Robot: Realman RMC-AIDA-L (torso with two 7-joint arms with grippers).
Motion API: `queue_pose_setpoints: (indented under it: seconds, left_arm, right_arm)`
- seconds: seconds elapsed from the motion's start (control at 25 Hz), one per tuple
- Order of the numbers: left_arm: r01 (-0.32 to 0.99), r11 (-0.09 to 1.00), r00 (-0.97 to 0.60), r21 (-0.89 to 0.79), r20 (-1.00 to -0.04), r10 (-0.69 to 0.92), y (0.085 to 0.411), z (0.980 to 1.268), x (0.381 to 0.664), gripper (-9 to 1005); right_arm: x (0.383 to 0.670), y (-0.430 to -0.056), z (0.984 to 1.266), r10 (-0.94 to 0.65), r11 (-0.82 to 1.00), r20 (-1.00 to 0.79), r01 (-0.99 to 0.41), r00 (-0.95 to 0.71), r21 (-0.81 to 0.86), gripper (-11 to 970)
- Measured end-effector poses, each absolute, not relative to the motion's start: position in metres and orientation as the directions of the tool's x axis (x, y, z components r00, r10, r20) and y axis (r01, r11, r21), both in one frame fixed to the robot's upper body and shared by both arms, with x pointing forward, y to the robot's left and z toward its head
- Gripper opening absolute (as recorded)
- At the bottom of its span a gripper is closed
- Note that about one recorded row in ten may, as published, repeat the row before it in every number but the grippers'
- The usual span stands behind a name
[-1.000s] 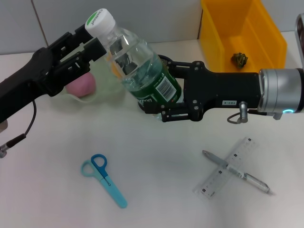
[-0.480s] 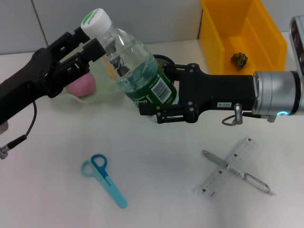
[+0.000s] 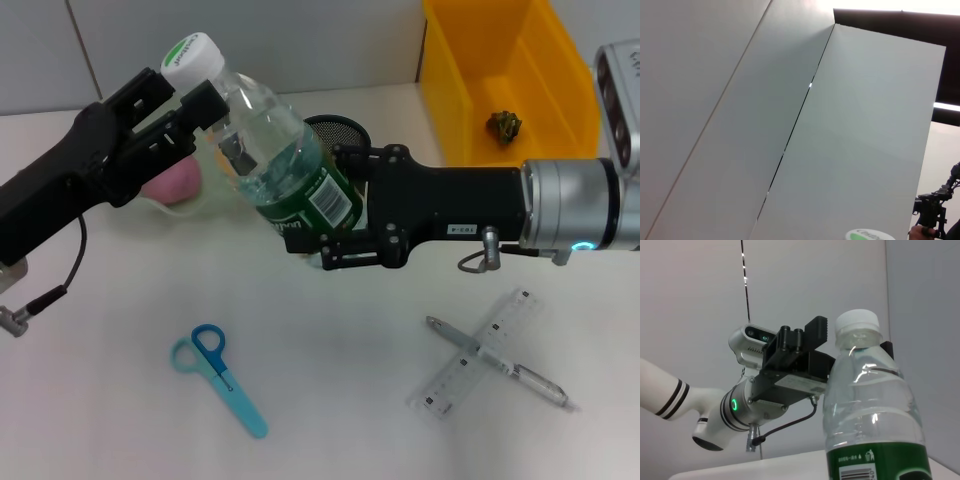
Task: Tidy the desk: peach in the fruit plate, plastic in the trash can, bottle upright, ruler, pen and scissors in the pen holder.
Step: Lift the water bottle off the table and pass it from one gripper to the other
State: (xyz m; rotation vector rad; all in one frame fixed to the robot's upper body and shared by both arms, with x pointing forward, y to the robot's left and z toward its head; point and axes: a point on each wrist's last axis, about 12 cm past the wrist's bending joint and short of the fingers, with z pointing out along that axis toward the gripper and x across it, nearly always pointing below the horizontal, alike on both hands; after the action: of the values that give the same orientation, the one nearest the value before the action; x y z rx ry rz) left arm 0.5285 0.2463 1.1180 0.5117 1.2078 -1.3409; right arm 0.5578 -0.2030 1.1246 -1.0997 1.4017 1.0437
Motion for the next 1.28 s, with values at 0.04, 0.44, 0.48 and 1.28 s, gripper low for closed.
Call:
queue_pose_setpoints:
  seconds: [0.04,0.44,0.48,1.28]
  left_arm:
    - [0.91,0.239,-0.204,-0.338,-0.868,-0.453,0.2463,1.118,0.5285,787]
    - [0.913,0.241,-0.195,-0.329,-0.87,-0.452,0.245,1.1171,0.5282,785]
    - [0.913,0.241,-0.194,-0.328,-0.871,-0.452,0.2445,1.117,0.5284,785]
    - [0.923,0.237,-0.173,-0.304,-0.876,-0.45,0.2394,1.1156,0.5274,749]
  right_arm:
    - [0.5578,-0.203,1.1246,-0.088,0.205,-0.995,-0.978,-0.056,0.037,766]
    - [0.5593,-0.1998,1.1224,-0.089,0.205,-0.994,-0.978,-0.068,0.048,766]
    - [0.5593,-0.1992,1.1221,-0.09,0.203,-0.994,-0.978,-0.069,0.05,766]
    - [0.558,-0.1972,1.1209,-0.086,0.195,-0.993,-0.979,-0.076,0.058,767]
